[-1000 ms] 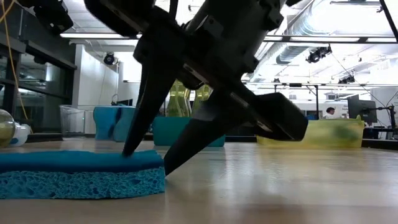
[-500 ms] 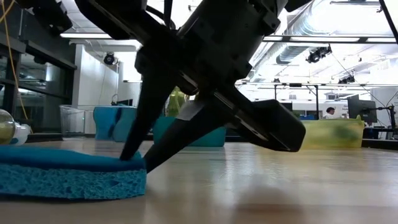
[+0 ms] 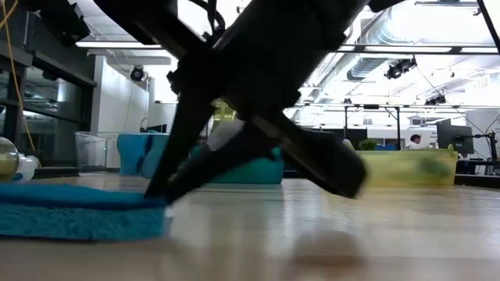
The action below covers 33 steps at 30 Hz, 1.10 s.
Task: Pick & Place Kitchen Sink Supplies
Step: Put the blue sponge into the transparent bin
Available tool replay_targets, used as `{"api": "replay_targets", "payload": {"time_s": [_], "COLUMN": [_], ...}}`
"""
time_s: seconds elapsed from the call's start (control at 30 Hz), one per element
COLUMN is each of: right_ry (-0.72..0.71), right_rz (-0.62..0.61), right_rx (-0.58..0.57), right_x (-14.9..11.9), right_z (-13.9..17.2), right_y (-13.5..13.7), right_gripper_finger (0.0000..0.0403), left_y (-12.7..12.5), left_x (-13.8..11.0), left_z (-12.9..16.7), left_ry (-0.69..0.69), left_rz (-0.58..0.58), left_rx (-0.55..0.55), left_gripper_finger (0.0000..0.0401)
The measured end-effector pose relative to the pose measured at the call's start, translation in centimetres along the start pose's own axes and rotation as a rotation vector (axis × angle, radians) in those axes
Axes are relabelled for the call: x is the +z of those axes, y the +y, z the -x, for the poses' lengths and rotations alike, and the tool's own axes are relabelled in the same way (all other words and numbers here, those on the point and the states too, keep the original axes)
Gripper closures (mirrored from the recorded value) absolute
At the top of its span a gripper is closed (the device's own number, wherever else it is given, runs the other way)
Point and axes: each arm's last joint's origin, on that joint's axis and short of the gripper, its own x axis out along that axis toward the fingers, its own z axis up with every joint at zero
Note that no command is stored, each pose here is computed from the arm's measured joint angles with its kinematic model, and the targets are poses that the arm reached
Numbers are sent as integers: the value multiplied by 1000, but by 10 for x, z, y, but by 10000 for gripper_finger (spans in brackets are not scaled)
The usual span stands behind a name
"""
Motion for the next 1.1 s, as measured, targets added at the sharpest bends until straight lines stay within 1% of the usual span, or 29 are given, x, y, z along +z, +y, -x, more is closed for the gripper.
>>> {"api": "replay_targets", "payload": {"time_s": [0.23,0.4,0.5,0.63,0.73,0.83,0.9,1.1], "right_ry": [-275,-452,-550,-619,-671,-719,-743,-813], "right_rz": [36,89,103,141,159,196,242,359], "right_rx": [117,138,141,127,140,135,117,66], "right_x": [16,27,40,59,75,92,102,126], "right_z": [16,31,40,43,47,53,61,92], "right_y": [19,29,36,40,46,50,53,62], "right_gripper_finger": [402,402,402,403,403,403,403,403], "left_y": [0,-1,-2,-4,-5,-4,-4,-4], "left_x": [1,3,7,16,22,25,26,30], "left_z": [0,0,0,0,-2,-7,-9,-17], "left_ry": [-6,-22,-69,-150,-193,-195,-188,-170], "left_rz": [24,49,63,72,80,83,84,89], "left_rx": [-1,-4,-19,-41,-29,-7,-1,25], "left_gripper_finger": [278,278,278,278,278,278,277,278]}}
